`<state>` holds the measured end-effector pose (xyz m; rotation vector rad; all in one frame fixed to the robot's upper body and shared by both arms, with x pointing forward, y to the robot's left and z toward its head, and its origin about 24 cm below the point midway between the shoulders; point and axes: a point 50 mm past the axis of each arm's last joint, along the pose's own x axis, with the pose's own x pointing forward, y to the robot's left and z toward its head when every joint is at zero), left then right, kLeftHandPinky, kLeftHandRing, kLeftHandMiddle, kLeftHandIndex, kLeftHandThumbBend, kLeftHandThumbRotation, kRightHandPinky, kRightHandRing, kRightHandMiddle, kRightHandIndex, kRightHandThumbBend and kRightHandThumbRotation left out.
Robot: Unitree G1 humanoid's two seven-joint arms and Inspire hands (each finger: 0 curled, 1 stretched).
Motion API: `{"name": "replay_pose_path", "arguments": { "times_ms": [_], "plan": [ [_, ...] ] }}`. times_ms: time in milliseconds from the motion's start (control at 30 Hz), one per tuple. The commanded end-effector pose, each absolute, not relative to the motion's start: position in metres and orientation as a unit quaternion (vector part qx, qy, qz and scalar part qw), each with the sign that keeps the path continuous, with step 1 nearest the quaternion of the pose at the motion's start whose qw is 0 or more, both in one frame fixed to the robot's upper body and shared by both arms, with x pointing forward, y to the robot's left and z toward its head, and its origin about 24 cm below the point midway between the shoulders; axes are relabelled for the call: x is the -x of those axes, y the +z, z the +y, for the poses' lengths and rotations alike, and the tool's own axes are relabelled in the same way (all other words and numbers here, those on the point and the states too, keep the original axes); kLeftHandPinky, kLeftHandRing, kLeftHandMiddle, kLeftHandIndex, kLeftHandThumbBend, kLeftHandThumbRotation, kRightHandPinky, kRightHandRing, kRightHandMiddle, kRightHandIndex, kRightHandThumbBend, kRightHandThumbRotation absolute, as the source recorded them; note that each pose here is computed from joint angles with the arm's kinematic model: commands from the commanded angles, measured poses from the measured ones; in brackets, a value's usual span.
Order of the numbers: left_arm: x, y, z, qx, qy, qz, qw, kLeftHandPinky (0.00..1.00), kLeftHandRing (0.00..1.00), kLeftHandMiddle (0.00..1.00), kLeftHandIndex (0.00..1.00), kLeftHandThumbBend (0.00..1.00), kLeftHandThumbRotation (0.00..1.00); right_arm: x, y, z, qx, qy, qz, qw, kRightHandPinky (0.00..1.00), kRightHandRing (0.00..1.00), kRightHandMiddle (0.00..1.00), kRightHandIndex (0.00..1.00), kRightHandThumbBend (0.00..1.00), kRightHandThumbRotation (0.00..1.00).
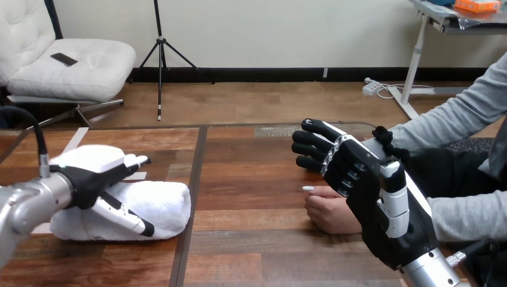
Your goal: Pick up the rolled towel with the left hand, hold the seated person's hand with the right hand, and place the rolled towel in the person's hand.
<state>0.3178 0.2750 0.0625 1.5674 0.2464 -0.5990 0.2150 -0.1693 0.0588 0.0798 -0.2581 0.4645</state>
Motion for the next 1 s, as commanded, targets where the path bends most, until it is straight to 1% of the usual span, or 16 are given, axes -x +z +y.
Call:
{"name": "replay_pose_path", "arguments": {
  "times_ms": [0,433,633,967],
  "plan": [
    [-0.333,0.074,0.262,-0.695,-0.245,0.075,0.672,1.00,1.00,1.00,1.00,1.00,0.65,-0.222,0.077,-0.169,-0.038,0.232,-0.170,0.957,0.86,0.86,0.85,0.86,0.96,1.00],
    [-0.332,0.054,0.251,-0.682,-0.246,0.069,0.685,1.00,1.00,1.00,1.00,1.00,0.63,-0.222,0.078,-0.170,-0.035,0.232,-0.173,0.957,0.86,0.85,0.84,0.85,0.95,1.00],
    [-0.332,0.046,0.246,-0.677,-0.246,0.066,0.691,1.00,1.00,1.00,1.00,1.00,0.60,-0.222,0.078,-0.172,-0.033,0.231,-0.173,0.957,0.84,0.85,0.84,0.85,0.96,1.00],
    [-0.331,0.037,0.241,-0.670,-0.249,0.074,0.695,1.00,1.00,1.00,1.00,1.00,0.58,-0.222,0.078,-0.172,-0.036,0.232,-0.172,0.957,0.84,0.85,0.84,0.85,0.96,1.00]
  ]
}}
